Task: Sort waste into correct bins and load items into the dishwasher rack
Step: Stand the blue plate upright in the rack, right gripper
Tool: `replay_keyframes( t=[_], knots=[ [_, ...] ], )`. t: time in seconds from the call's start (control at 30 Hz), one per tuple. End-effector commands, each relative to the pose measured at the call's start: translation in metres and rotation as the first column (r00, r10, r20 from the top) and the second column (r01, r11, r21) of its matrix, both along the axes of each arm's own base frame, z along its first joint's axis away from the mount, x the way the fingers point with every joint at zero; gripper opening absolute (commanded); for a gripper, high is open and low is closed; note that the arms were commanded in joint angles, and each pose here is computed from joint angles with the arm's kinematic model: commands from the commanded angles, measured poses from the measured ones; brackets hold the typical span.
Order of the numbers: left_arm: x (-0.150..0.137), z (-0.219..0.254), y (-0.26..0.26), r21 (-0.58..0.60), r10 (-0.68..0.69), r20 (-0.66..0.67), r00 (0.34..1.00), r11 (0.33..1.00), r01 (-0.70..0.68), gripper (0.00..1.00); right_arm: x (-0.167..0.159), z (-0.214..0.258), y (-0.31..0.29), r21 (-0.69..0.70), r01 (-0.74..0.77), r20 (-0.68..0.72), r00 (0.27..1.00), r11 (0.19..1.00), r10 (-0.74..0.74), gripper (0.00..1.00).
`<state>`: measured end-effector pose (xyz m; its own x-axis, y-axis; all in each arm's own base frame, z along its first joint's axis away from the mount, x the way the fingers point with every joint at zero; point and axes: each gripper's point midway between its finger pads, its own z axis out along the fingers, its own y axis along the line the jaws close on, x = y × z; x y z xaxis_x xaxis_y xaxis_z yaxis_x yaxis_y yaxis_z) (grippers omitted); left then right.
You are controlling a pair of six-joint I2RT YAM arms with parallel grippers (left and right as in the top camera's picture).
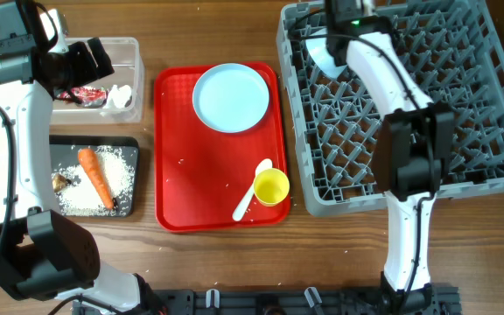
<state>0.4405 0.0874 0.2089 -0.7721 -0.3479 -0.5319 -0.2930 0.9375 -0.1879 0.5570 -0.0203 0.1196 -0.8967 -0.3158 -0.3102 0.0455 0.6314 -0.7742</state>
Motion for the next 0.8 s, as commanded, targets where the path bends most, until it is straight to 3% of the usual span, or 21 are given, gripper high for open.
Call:
replay_keyframes(
  t=[0.0, 0.03, 0.2, 0.47, 0.53, 0.6, 0.63, 0.67, 0.77],
  knots=[
    [0.002, -0.004, -0.001, -0.012, 0.000, -0.008, 1.000, 1.000, 0.000, 1.00, -0.004, -0.025, 0.049, 0.063, -0.115, -0.080, 0.990, 0.991, 0.120, 0.69],
    [0.002, -0.004, -0.001, -0.012, 0.000, -0.007, 1.000, 1.000, 0.000, 1.00, -0.007, -0.024, 0.053, 0.054, -0.134, -0.105, 0.985, 0.989, 0.139, 0.75],
    [0.003, -0.004, -0.001, -0.011, 0.000, -0.003, 1.000, 1.000, 0.000, 1.00, -0.016, -0.013, 0.068, 0.156, -0.180, -0.125, 0.972, 0.971, 0.200, 0.85],
    [0.003, -0.004, -0.001, -0.011, 0.000, -0.002, 1.000, 1.000, 0.000, 1.00, -0.019, 0.090, 0.085, 0.277, -0.280, 0.090, 0.960, 0.919, 0.265, 0.92],
    [0.003, -0.004, -0.001, -0.011, 0.000, -0.002, 1.000, 1.000, 0.000, 1.00, -0.031, 0.090, 0.124, 0.443, -0.381, 0.092, 0.920, 0.811, 0.382, 0.92],
    [0.002, -0.004, -0.001, -0.011, 0.000, -0.004, 1.000, 1.000, 0.000, 1.00, -0.058, 0.089, 0.212, 0.729, -0.489, 0.169, 0.807, 0.479, 0.567, 0.90],
    [0.002, -0.004, -0.001, -0.011, 0.000, -0.004, 1.000, 1.000, 0.000, 1.00, -0.071, 0.092, 0.247, 0.827, -0.468, 0.216, 0.776, 0.312, 0.593, 0.82],
    [0.002, -0.004, -0.001, -0.011, 0.000, -0.004, 1.000, 1.000, 0.000, 1.00, -0.079, 0.091, 0.267, 0.869, -0.443, 0.234, 0.760, 0.220, 0.607, 0.78],
    [0.003, -0.004, -0.001, -0.011, 0.000, -0.003, 1.000, 1.000, 0.000, 1.00, -0.097, 0.046, 0.303, 0.897, -0.374, 0.136, 0.739, 0.234, 0.660, 0.75]
  ],
)
